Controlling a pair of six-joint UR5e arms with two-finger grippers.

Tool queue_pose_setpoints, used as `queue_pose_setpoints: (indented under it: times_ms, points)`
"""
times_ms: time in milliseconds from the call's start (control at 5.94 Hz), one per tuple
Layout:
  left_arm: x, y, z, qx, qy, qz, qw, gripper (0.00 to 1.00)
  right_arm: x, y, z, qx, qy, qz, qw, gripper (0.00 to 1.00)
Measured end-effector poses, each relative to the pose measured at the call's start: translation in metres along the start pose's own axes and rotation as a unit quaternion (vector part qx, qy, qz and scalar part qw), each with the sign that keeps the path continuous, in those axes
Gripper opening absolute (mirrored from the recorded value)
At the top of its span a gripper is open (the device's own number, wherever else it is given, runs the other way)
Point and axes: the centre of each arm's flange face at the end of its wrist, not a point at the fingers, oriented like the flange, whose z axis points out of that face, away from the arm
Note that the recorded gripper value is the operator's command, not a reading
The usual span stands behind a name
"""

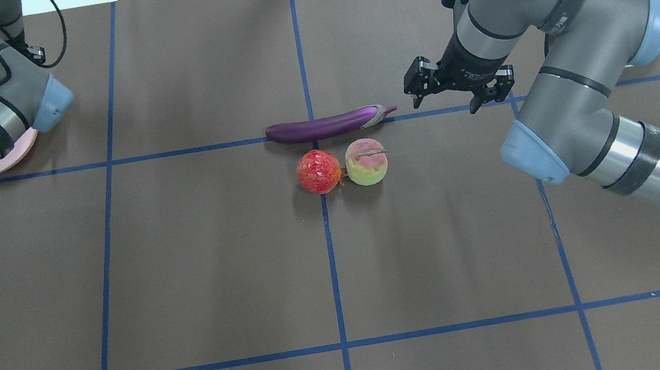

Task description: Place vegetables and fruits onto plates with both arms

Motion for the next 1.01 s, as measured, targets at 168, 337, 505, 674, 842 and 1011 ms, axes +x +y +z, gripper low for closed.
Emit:
queue_pose_setpoints:
  times_ms: [168, 337, 505, 674, 842, 1011]
  points:
    - [0.005, 0.010, 0.008, -0.003, -0.002, 0.017, 0.9999, 1.00, -0.007, 0.007, 0.003, -0.004, -0.001, -0.005, 1.0000, 1.00]
    - [0.003, 0.011, 0.008, -0.001, -0.002, 0.042, 0.9991, 1.00, -0.020, 0.014, 0.006, -0.008, -0.005, -0.004, 0.9999, 1.00]
    - [-0.004, 0.006, 0.003, 0.003, 0.000, 0.060, 0.9982, 1.00, -0.039, 0.019, 0.013, -0.011, -0.009, -0.003, 0.9999, 1.00]
    - [-0.014, -0.001, -0.004, 0.008, 0.003, 0.061, 0.9981, 1.00, -0.059, 0.017, 0.024, -0.005, -0.011, -0.004, 0.9999, 1.00]
    - [-0.025, -0.008, -0.013, 0.012, 0.007, 0.058, 0.9982, 1.00, -0.078, 0.010, 0.041, 0.005, -0.014, 0.003, 0.9999, 1.00]
    - [-0.036, -0.015, -0.022, 0.015, 0.014, 0.055, 0.9983, 1.00, -0.089, 0.006, 0.058, 0.008, -0.016, 0.011, 0.9998, 1.00]
